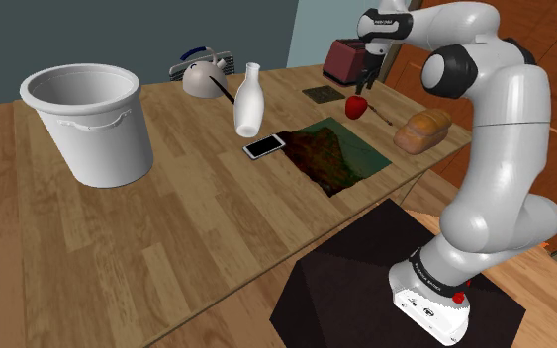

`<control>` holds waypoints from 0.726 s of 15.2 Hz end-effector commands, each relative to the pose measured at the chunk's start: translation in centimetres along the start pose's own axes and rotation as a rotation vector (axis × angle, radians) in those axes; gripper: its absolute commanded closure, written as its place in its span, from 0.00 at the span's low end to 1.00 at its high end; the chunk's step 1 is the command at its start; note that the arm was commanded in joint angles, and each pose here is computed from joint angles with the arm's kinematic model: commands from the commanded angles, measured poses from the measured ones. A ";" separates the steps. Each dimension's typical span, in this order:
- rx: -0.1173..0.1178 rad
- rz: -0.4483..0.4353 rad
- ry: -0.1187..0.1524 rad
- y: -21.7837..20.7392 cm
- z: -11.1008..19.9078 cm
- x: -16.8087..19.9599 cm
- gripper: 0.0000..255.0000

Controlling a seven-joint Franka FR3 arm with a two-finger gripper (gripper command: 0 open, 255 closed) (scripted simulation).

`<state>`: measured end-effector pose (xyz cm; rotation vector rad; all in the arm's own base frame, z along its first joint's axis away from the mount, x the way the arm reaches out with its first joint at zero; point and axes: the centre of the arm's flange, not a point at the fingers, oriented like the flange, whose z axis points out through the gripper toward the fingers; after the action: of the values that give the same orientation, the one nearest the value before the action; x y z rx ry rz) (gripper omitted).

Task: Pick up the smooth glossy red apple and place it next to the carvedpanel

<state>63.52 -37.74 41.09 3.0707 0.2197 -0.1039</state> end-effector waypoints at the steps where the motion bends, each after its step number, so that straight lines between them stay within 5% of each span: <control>1: 0.000 0.000 0.000 0.0 -2.0 0.1 0.00; 3: 0.000 0.000 0.000 0.0 -4.4 0.1 0.00; 11: 0.000 0.000 0.000 0.0 -4.4 0.1 0.00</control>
<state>63.94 -37.47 45.43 3.0707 0.2197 -0.1035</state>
